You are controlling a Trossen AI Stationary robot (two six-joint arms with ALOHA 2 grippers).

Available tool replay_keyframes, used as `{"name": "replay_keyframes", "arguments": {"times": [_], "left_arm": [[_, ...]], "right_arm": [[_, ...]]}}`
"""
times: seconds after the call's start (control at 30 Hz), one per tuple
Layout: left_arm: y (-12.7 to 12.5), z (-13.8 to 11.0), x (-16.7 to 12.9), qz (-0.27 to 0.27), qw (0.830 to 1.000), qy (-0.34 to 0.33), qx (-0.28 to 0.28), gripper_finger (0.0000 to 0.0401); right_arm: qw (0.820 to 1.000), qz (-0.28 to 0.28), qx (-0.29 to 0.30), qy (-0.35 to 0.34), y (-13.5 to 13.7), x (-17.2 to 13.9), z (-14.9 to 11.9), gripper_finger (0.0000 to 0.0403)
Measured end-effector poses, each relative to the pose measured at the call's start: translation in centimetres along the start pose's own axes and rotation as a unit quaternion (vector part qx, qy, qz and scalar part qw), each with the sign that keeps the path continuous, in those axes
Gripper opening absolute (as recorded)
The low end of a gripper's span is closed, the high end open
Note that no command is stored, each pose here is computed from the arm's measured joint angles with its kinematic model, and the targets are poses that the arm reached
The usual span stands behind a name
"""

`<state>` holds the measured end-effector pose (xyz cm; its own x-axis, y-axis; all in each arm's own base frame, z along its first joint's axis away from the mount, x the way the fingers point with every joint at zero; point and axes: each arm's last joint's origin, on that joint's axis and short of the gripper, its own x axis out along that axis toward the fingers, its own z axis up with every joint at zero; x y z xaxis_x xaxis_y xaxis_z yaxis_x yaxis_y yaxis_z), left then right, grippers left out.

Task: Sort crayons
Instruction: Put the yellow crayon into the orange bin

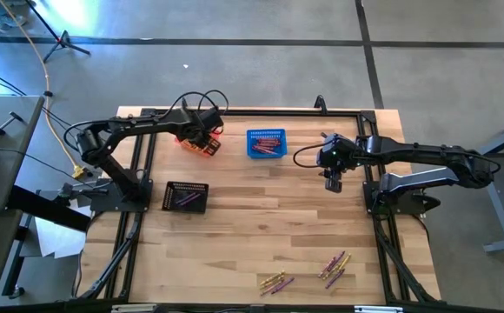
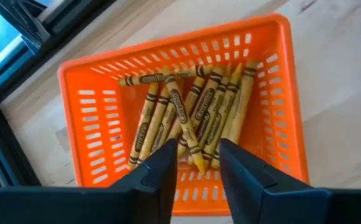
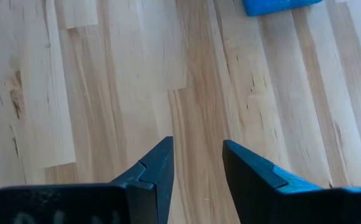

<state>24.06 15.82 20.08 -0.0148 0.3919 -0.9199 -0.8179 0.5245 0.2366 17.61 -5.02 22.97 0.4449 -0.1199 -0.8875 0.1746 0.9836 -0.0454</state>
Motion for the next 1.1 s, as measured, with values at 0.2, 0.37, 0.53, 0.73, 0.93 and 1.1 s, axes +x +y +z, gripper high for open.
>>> {"name": "replay_keyframes", "arguments": {"times": [0.2, 0.37, 0.53, 0.73, 0.93, 1.1], "left_arm": [[0.0, 1.3, -1.3, -0.014, 1.000, -0.023, 0.012, 0.0124], [-1.7, 2.4, -3.4, -0.123, 0.991, -0.038, 0.021, 0.0117], [-5.6, 2.4, -6.1, -0.265, 0.959, -0.079, 0.067, 0.0109], [-10.0, 0.9, -8.7, -0.337, 0.924, -0.140, 0.110, 0.0105], [-13.0, -0.8, -10.9, -0.387, 0.896, -0.174, 0.132, 0.0105], [-14.3, -2.2, -11.7, -0.400, 0.886, -0.176, 0.156, 0.0106]], "right_arm": [[0.999, -0.035, 0.000, 0.003, -0.2, 0.0, 0.0, 0.0124], [0.990, -0.139, -0.002, 0.016, -0.8, -0.1, -0.1, 0.0124], [0.983, -0.180, -0.034, 0.022, -1.0, -0.2, 0.0, 0.0124], [0.975, -0.221, -0.031, 0.022, -1.3, -0.3, 0.1, 0.0124], [0.994, -0.101, 0.020, -0.028, -0.7, -0.1, 0.6, 0.0124], [0.979, -0.095, 0.145, -0.107, -0.8, -0.3, 1.9, 0.0124]]}}
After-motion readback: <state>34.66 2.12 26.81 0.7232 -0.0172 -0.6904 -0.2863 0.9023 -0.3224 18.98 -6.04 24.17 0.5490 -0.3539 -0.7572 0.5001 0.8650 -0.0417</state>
